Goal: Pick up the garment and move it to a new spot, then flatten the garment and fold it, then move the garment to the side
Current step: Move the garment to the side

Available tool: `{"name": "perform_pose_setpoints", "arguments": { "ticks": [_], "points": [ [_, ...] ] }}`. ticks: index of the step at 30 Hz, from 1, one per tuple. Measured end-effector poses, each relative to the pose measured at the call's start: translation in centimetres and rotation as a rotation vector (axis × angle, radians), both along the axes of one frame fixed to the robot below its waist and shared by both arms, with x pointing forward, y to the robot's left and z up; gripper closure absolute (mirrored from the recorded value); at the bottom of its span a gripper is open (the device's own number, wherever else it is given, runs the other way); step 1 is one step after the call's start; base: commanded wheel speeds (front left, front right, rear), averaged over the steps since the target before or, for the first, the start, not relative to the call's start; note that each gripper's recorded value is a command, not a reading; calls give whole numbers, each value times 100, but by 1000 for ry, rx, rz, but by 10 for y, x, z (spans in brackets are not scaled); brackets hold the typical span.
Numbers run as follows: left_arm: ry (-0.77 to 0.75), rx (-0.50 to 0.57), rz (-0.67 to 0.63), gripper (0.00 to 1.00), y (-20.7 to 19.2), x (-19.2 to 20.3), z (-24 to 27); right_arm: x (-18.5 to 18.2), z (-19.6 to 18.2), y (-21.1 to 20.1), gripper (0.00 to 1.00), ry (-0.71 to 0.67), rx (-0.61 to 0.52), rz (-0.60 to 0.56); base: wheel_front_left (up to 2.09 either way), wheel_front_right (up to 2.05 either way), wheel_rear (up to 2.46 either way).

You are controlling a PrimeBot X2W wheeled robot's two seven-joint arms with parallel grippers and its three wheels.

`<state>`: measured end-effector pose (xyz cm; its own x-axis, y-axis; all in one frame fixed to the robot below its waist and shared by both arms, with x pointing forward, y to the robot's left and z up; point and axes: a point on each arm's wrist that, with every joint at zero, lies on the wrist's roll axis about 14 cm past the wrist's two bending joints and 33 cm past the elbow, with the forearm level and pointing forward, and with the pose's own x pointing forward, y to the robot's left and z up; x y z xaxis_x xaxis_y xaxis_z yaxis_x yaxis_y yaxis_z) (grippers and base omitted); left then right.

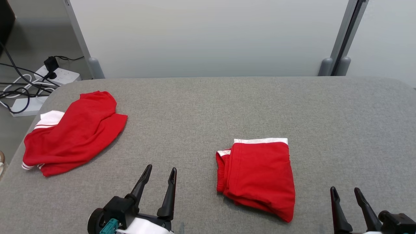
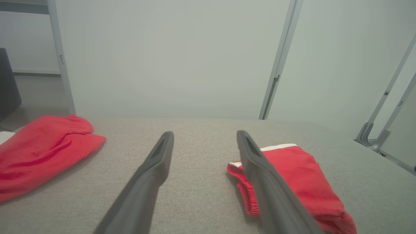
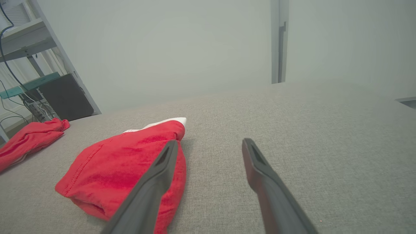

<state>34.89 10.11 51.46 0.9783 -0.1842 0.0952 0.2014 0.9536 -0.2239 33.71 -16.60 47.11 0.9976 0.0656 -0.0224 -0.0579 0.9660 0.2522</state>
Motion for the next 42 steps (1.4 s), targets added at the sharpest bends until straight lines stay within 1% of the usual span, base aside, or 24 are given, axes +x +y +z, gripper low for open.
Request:
{"name": "perform_pose_setpoints", "arguments": {
  "ticks": [4, 10, 14, 21, 24, 31, 33, 36, 42],
  "points": [
    [-4, 1, -4, 0, -1, 0, 1, 0, 1, -1, 0, -5, 7, -3, 0, 0, 0],
    [-3, 1, -2, 0, 0, -2, 1, 1, 0, 2, 0, 1, 48, -1, 0, 0, 0],
    [3, 1, 1, 0, 1, -2, -1, 4, -12, 5, 0, 44, 134, -11, 0, 0, 0],
    [29, 1, 6, 0, 2, -2, -9, 35, -19, 31, 0, 102, 277, 34, 0, 0, 0],
    [43, 8, 10, 0, 4, -1, -14, 52, -22, 42, 0, 144, 302, 64, 0, 0, 0],
    [70, 10, 14, 0, 5, 4, -22, 85, -35, 61, 0, 265, 302, 148, 0, 0, 0],
    [70, 11, 20, 0, 7, 6, -22, 92, -39, 65, 0, 297, 319, 157, 0, 0, 0],
    [71, 14, 28, 0, 10, 9, -23, 94, -49, 74, 0, 364, 330, 188, 0, 0, 0],
    [82, 15, 41, 0, 14, 8, -26, 87, -74, 81, 0, 502, 298, 233, 0, 0, 0]
  ]
}}
